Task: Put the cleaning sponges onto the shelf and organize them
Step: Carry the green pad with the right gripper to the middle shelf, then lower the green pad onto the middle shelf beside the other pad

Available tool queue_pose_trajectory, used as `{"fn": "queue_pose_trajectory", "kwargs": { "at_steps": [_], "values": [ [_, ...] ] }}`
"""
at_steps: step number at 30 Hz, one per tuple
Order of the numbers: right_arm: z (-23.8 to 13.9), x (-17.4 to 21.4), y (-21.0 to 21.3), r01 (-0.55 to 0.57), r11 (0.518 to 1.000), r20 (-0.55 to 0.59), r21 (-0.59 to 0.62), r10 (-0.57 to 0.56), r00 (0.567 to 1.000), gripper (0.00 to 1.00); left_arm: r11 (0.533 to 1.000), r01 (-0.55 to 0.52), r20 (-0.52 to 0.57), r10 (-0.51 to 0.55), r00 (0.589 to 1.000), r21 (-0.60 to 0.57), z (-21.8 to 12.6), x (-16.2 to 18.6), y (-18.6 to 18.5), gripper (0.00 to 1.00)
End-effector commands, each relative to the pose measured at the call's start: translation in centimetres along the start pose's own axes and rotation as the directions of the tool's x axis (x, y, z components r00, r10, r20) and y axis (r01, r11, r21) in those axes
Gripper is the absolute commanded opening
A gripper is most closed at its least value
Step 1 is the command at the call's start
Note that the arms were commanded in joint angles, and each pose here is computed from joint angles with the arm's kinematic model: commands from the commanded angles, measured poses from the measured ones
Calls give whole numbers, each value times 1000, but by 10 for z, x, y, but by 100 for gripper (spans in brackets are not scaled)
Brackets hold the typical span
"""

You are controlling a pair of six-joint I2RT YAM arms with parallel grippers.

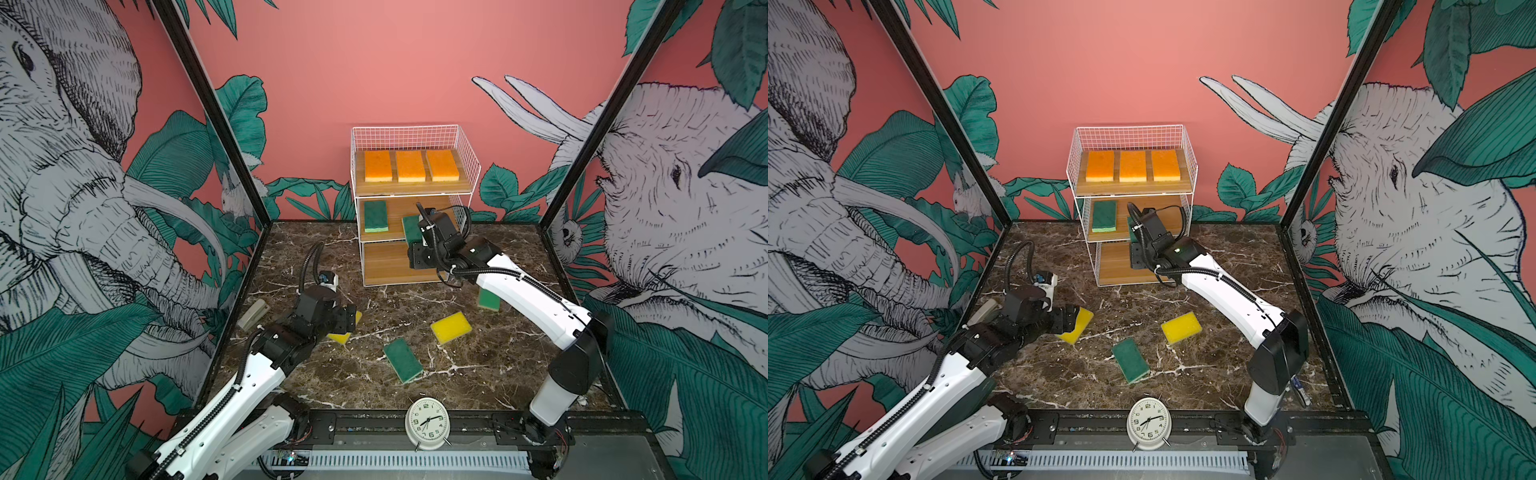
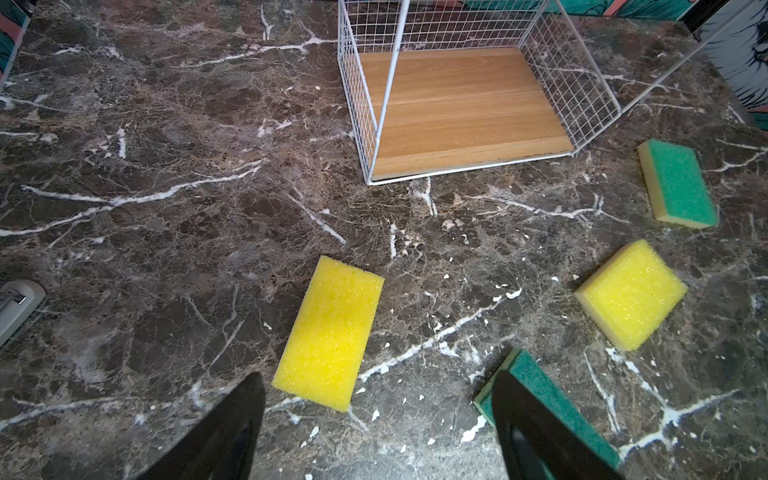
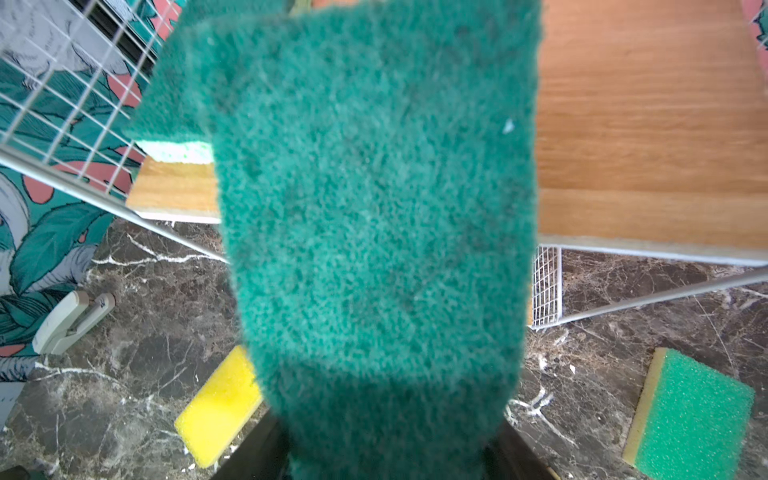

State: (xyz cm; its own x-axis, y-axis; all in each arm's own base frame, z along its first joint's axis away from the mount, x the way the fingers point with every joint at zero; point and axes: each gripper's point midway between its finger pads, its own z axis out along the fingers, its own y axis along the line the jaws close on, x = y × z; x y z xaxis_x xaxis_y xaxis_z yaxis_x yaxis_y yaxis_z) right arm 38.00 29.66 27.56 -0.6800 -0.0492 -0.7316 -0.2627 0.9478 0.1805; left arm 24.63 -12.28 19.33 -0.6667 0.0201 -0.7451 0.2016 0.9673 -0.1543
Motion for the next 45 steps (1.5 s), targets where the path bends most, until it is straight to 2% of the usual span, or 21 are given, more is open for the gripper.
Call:
{"fn": "queue_pose_trajectory", "kwargs": {
  "at_steps": [1,26,45],
  "values": [
    [2,-18,-2,-26,1000,57,12,25,998,60,1000,-6,43,6,999,5,-4,-15,-4,86],
    [14,-45,-8,-13,997,182,75,-1,983,57,1000,-18,37,19,999,-15,8,-13,-2,86],
    [34,-58,-1,-29,998,284,53,13,959,57,999,-23,28,24,999,-36,14,-8,2,86]
  ]
}}
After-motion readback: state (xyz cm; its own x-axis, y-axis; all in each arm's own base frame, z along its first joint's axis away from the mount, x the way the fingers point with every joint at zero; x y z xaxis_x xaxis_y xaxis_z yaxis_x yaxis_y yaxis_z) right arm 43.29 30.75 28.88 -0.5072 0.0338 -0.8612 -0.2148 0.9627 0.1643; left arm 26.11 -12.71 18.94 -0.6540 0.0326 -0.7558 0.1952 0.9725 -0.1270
